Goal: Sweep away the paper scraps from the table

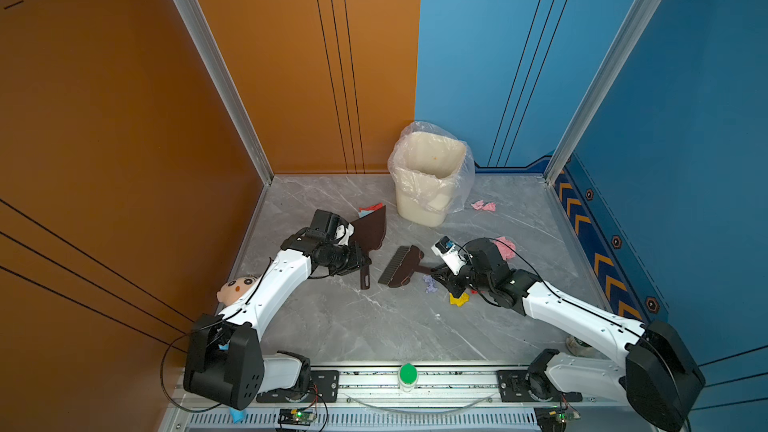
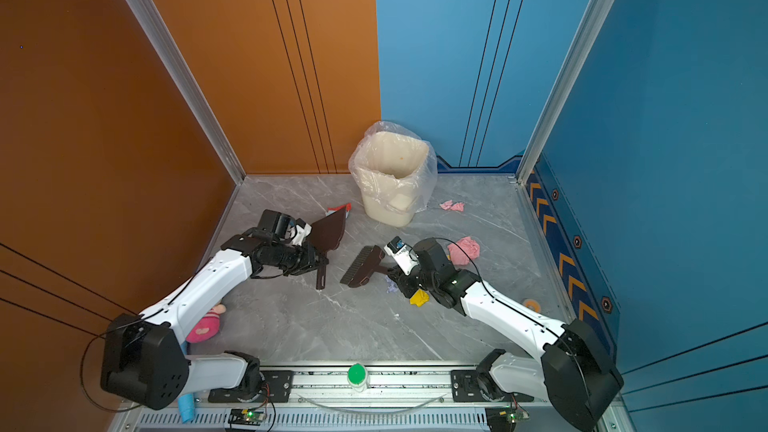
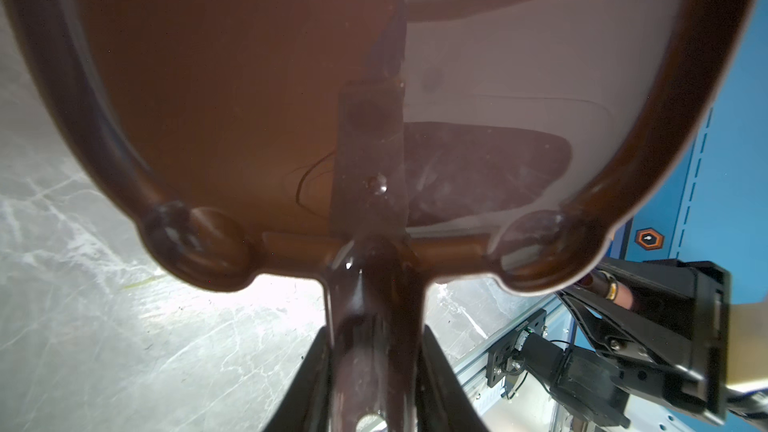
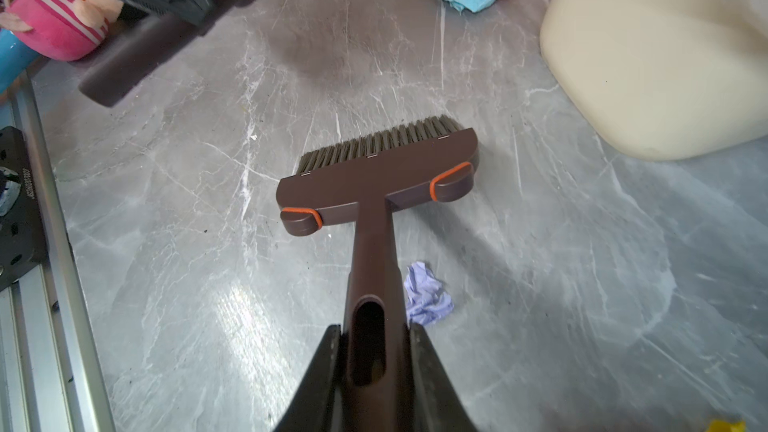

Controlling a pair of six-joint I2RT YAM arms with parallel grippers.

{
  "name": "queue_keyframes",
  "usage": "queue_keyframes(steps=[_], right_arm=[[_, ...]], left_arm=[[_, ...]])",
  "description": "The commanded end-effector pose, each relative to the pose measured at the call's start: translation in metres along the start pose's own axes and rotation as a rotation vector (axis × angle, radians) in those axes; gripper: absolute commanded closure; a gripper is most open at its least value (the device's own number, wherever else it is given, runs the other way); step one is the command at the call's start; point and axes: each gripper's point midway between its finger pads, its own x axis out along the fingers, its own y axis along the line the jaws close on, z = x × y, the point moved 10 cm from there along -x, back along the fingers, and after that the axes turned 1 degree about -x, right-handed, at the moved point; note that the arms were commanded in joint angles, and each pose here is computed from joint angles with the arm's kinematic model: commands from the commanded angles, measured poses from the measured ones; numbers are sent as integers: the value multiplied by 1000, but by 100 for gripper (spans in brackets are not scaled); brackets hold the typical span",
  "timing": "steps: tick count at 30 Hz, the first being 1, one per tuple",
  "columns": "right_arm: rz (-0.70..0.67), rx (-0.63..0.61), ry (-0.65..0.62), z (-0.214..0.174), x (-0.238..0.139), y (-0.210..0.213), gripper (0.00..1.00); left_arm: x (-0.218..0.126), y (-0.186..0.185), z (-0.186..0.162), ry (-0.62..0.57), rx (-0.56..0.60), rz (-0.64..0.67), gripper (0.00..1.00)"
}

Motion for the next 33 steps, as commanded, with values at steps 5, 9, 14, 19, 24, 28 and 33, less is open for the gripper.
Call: queue_keyframes(steps=[5,9,14,19,24,28,33], right_arm=[[45,-45,-92,10,25,17,100],[71,-36,-95,9,34,24,100],[86,-40,-88,8,41,30,100],[85,-35,-76,2,40,31,100],[88,-35,-74,1,37,32,100],[93,-30,-65,-1,37,32,100],[101,-16,-60,-1,38,32,100]], left_arm=[[32,0,-3,31,23,49,100],[51,0,-4,45,16,61,100],[67,-1,-3,58,15,58,100],[75,1,-1,67,16,69,100],[81,4,2,68,11,75,100],[85,6,2,70,3,86,100],[84,6,2,60,1,94,100]])
